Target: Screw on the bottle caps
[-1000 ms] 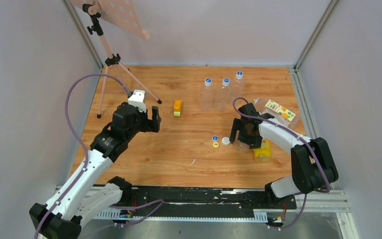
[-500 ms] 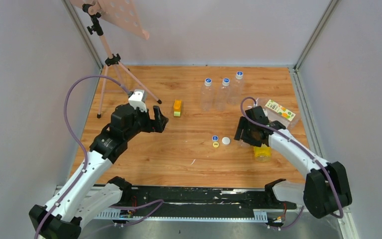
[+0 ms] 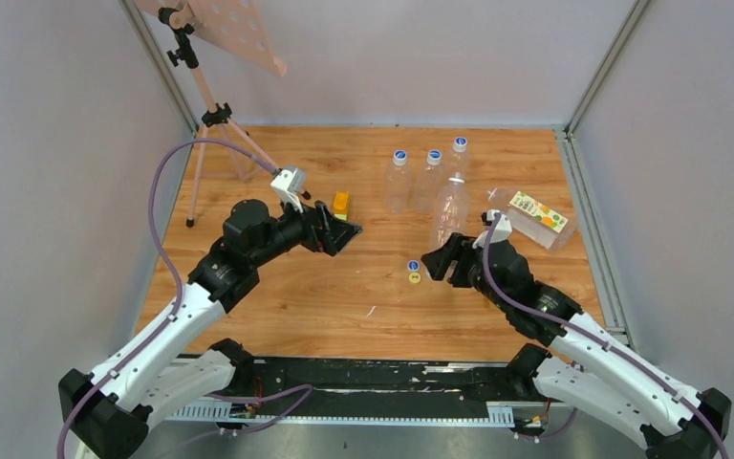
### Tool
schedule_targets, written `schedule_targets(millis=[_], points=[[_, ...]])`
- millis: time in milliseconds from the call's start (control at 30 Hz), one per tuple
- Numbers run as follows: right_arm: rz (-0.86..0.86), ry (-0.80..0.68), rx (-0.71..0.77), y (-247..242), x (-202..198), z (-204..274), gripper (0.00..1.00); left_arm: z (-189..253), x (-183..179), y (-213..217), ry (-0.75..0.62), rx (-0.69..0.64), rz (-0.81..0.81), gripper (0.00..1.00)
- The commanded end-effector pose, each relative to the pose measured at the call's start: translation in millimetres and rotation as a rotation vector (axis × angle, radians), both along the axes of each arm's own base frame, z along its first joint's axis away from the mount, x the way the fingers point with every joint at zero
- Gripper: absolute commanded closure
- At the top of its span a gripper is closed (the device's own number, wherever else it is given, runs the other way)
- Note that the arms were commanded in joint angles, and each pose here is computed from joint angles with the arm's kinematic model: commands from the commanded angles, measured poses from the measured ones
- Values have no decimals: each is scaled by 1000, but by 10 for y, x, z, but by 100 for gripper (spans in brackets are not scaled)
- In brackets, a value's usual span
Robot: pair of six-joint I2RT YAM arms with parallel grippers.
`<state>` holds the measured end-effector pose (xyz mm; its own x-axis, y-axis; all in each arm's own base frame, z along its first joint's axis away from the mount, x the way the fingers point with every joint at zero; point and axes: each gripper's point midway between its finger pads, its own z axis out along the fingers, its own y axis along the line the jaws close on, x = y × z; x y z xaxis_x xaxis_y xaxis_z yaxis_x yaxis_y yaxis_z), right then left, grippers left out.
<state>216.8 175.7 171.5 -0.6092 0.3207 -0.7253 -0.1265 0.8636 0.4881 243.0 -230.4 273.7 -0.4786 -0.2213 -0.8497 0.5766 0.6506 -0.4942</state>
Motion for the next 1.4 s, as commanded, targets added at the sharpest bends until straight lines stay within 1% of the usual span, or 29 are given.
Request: schedule_targets(millis=[0,100,267,400,533,633,833,867,967,1100,1167,1333,1367], points=[[83,-243,214,360,55,619,55,462,-81,-254,-129,-135,-83,0],[165,-324,266,554,5,811,55,579,-117,-359,-159,-170,-113,0],[346,-433,351,892,-143,1111,55,620,-200,-564,-175,-188,-177,0],[469,-475,389,1070,-269,1187,55,621,-202,-657,-181,-202,-201,0],[561,-492,414,1186,-376,1199,55,704,-198,-703,-195,-249,-213,0],[614,-496,434,1247,-444,1197,55,732,-206,-741,-196,-273,-231,0],[645,-504,454,1297,-475,1188,56,749,-219,-864,-167,-336,-282,0],[657,-511,459,1308,-491,1200,56,786,-233,-877,-172,-361,-293,1],[674,-508,466,1333,-508,1190,57,773,-258,-933,-162,-379,-328,2],[676,-507,470,1338,-512,1172,58,828,-285,-936,-175,-401,-342,6],[678,-505,467,1345,-509,1164,58,846,-299,-939,-180,-406,-350,10],[676,-495,465,1362,-494,1134,56,851,-334,-966,-171,-427,-378,24],[669,-493,464,1358,-483,1130,55,854,-340,-965,-170,-436,-379,28]])
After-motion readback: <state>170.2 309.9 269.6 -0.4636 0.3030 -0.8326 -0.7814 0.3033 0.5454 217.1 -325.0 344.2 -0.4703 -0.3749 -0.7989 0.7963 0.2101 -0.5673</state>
